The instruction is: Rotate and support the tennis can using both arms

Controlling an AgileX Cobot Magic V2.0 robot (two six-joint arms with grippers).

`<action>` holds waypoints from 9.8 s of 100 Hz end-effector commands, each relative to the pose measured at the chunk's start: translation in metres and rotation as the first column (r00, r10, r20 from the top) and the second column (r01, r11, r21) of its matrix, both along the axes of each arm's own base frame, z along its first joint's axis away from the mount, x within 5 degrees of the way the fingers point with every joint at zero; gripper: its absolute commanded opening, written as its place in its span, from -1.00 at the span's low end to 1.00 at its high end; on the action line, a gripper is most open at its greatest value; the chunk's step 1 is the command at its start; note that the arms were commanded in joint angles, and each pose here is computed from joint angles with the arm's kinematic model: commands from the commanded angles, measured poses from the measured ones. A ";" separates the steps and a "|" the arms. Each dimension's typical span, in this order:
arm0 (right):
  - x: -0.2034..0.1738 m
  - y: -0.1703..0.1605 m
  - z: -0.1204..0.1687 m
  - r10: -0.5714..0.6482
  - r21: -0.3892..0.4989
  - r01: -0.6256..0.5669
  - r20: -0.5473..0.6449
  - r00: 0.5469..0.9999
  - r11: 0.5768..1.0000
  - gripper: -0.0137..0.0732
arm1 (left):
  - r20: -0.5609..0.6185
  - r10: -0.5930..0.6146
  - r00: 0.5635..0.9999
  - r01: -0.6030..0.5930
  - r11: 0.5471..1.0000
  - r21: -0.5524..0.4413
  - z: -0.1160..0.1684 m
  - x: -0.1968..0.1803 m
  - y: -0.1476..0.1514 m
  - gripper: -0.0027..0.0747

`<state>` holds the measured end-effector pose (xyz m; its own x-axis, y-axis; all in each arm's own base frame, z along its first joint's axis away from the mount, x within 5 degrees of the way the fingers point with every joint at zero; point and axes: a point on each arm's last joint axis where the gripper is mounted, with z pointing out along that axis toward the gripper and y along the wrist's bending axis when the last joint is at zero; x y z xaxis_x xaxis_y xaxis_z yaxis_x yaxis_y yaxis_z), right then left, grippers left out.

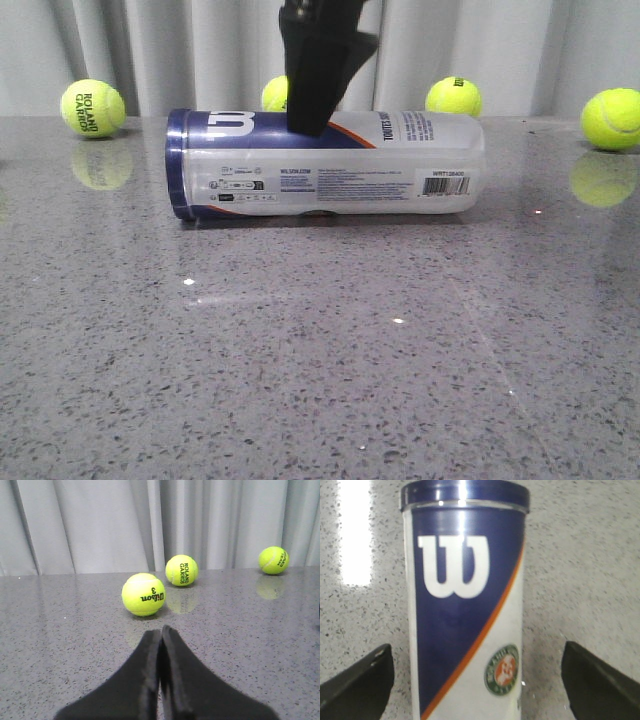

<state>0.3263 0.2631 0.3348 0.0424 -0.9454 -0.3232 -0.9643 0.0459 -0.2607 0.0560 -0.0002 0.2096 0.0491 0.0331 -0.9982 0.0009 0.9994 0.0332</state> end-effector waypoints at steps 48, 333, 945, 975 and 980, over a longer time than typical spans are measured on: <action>-0.046 -0.054 0.095 -0.603 0.227 0.603 -0.080 0.794 0.764 0.85 | 0.064 0.001 0.998 -0.001 1.000 -0.004 -0.006 -0.001 0.000 -0.98; -0.296 -0.253 -0.020 -0.796 0.853 0.461 -0.097 0.598 0.242 -0.84 | 0.049 -0.013 0.999 0.016 0.998 -0.053 0.107 0.007 -0.001 -0.98; -0.296 -0.253 -0.020 -0.796 0.853 0.461 -0.097 0.598 0.242 -0.84 | -0.803 -0.513 0.304 0.759 0.640 -0.121 0.227 0.180 -0.178 0.21; -0.296 -0.253 -0.020 -0.796 0.853 0.461 -0.097 0.598 0.242 -0.84 | -0.785 -0.548 0.289 0.768 0.622 -0.152 0.231 0.204 -0.197 0.21; -0.296 -0.253 -0.020 -0.796 0.853 0.461 -0.097 0.598 0.242 -0.84 | -0.782 -0.550 0.293 0.769 0.622 -0.150 0.231 0.209 -0.200 0.21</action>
<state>0.0292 0.0104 0.3008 -0.2854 -0.1059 -0.9525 -0.3894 0.9210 0.0143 0.2732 -0.1981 0.4193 -0.5516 0.5831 -0.5965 0.7744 0.6237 -0.1064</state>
